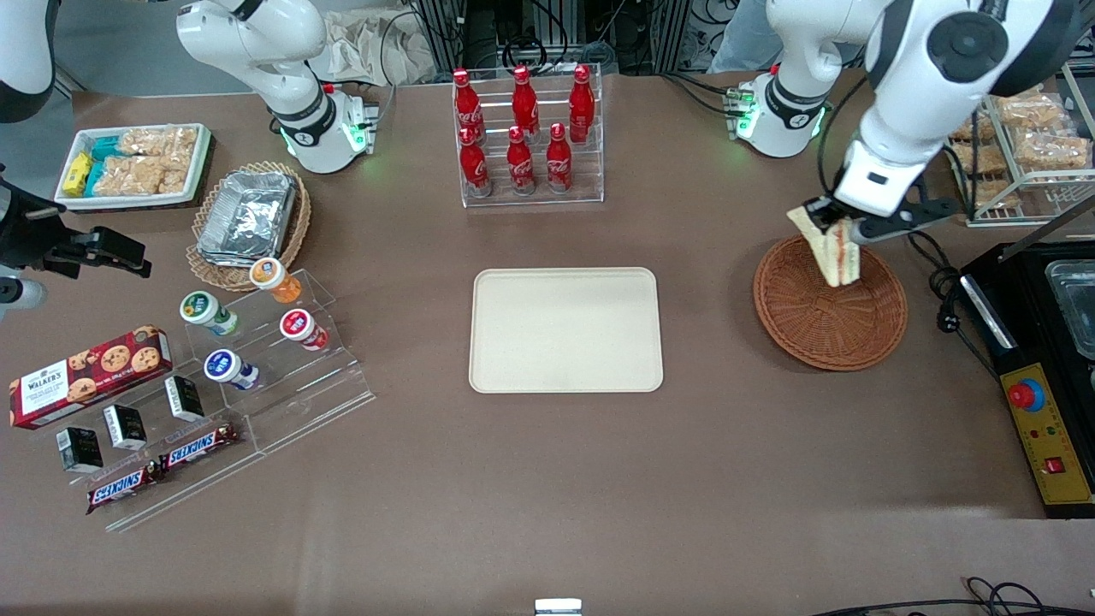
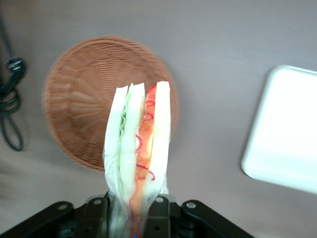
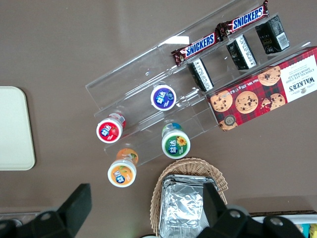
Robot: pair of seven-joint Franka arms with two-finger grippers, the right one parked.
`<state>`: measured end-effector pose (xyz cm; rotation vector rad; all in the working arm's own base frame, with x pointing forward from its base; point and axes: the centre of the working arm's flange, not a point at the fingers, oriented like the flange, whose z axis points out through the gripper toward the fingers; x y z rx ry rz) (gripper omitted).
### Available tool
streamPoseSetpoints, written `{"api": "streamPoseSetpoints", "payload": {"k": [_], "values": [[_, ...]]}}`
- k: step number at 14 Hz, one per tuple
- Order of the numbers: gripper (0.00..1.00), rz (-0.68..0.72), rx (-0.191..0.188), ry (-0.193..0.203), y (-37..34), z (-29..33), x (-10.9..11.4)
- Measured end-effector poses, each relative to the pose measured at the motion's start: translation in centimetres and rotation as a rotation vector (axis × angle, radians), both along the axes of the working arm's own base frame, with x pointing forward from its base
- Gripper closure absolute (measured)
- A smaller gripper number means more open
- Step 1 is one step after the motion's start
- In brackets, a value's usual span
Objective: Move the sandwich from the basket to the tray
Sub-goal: 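Carry the sandwich over the white tray with the left gripper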
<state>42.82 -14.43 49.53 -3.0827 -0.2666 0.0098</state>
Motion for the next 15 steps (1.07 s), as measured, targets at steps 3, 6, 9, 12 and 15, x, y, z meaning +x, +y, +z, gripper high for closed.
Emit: {"api": "streamPoseSetpoints", "payload": {"k": [3, 6, 9, 12, 15], "values": [[0.75, -0.110, -0.054, 0.024, -8.5, 0.3, -0.3], [0.75, -0.170, -0.062, 0.036, -17.0, -3.9, -1.3], [0.75, -0.199, -0.056, 0.050, -22.0, -11.2, -1.6], [0.75, -0.191, -0.048, 0.063, -23.0, -18.6, -0.1], [0.75, -0.188, -0.049, 0.056, -23.2, -23.8, 0.7]]}}
